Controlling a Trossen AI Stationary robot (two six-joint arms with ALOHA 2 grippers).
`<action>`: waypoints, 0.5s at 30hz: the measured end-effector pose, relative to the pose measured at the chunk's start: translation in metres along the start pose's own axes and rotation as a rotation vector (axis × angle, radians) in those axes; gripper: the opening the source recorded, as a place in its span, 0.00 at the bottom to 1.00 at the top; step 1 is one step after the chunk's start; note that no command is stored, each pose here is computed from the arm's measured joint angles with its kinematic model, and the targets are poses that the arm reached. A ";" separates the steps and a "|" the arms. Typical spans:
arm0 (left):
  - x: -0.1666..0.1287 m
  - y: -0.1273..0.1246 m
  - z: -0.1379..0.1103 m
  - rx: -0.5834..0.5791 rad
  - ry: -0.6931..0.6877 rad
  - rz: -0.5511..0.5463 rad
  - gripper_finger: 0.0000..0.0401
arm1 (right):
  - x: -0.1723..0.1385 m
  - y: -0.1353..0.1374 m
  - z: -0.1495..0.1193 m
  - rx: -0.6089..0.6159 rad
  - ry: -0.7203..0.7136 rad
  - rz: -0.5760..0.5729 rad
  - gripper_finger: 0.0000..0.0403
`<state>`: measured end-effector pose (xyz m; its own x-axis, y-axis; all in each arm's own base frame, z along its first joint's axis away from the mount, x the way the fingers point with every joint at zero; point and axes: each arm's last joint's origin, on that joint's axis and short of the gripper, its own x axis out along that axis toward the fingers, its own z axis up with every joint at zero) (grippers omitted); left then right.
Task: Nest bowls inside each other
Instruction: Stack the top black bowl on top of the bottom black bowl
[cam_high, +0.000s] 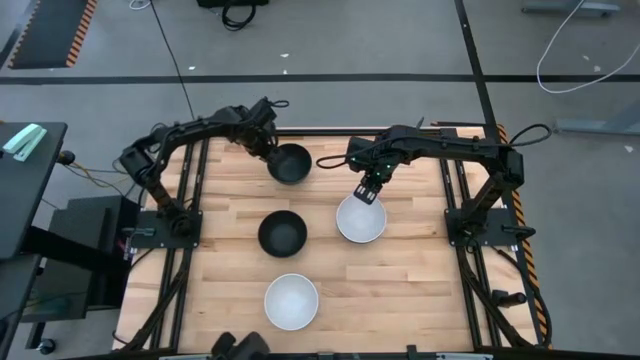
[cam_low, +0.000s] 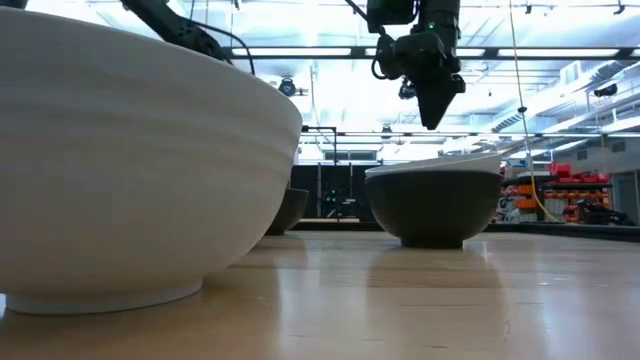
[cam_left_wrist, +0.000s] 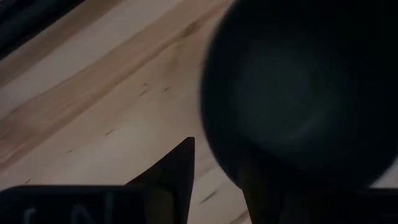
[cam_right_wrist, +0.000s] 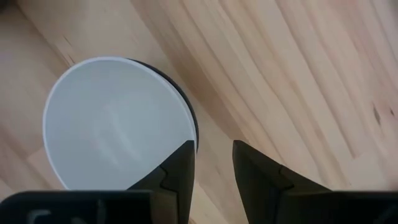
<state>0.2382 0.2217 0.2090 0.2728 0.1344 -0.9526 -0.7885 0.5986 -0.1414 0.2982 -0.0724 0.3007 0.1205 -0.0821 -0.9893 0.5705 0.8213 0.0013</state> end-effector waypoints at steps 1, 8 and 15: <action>0.002 0.002 0.001 -0.005 0.000 0.003 0.31 | 0.000 0.000 0.000 0.000 0.000 0.000 0.29; 0.013 0.007 0.004 -0.020 0.009 0.017 0.31 | 0.000 0.000 0.001 0.001 -0.013 0.005 0.29; 0.027 0.003 0.004 -0.013 0.046 0.008 0.32 | 0.000 0.001 0.004 0.002 -0.039 0.015 0.29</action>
<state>0.2455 0.2302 0.1841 0.2410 0.1031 -0.9650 -0.7978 0.5872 -0.1365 0.3021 -0.0733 0.3013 0.1610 -0.0917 -0.9827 0.5703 0.8213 0.0167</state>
